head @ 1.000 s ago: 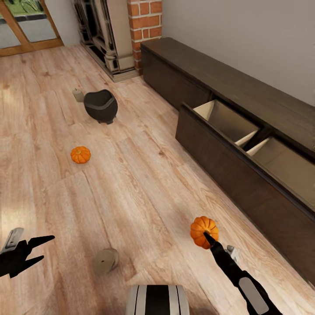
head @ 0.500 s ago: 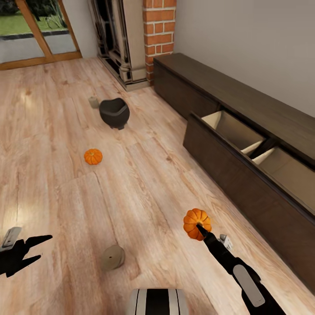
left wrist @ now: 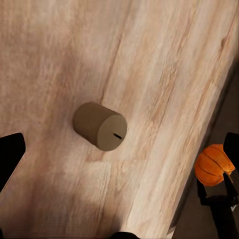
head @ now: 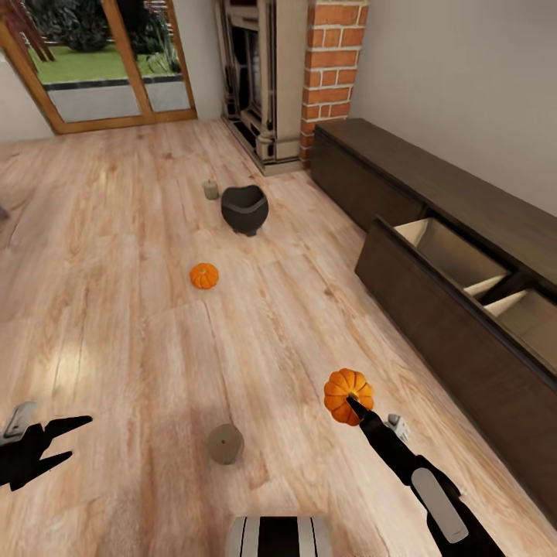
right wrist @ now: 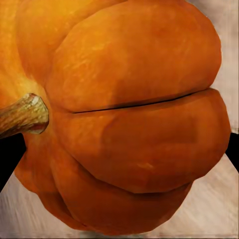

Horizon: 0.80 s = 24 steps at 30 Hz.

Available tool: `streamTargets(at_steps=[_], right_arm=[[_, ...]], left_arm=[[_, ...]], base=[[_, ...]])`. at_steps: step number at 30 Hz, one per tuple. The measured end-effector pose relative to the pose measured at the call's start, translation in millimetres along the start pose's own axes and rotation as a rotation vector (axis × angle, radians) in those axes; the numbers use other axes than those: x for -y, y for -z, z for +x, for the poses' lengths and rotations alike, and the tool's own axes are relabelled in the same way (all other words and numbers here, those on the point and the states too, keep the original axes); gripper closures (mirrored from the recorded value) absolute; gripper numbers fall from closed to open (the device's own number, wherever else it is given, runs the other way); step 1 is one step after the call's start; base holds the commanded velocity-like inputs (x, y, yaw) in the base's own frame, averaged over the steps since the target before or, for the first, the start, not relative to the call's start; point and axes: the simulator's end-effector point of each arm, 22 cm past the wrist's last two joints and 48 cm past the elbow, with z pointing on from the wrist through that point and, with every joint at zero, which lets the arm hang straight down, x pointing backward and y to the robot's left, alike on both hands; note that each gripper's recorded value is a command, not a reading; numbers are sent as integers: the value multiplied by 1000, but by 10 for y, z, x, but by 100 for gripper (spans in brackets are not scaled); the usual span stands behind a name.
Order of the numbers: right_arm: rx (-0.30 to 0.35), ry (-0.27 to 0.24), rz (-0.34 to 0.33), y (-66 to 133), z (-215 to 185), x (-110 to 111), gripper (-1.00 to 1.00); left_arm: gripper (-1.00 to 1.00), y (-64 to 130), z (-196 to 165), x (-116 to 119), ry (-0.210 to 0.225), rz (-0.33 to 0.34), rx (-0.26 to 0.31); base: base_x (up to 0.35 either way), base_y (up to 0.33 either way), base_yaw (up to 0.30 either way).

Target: Place each of the two pumpkins and all three candles from the living room inside a cabinet in the living room (use any cabinet), then make sure every cabinet is closed, and position the cauldron so it is next to a table in the living room.

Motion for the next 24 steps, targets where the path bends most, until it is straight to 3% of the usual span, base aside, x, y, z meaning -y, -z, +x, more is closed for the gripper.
streamTargets(at_steps=[9,17,24], right_arm=[[15,11,-31,39,-78,-173,100],[11,12,-26,35,-58,-147,100],[9,10,-23,29,-45,-122,100]], left_arm=[[-100,171,-117,96,-7,23,46],[-100,212,-85,-24,11,4,48],[-100,218,-85,-64,16,-4,50]], base=[[-304,148,276],[-38,35,263],[-1,255,262]])
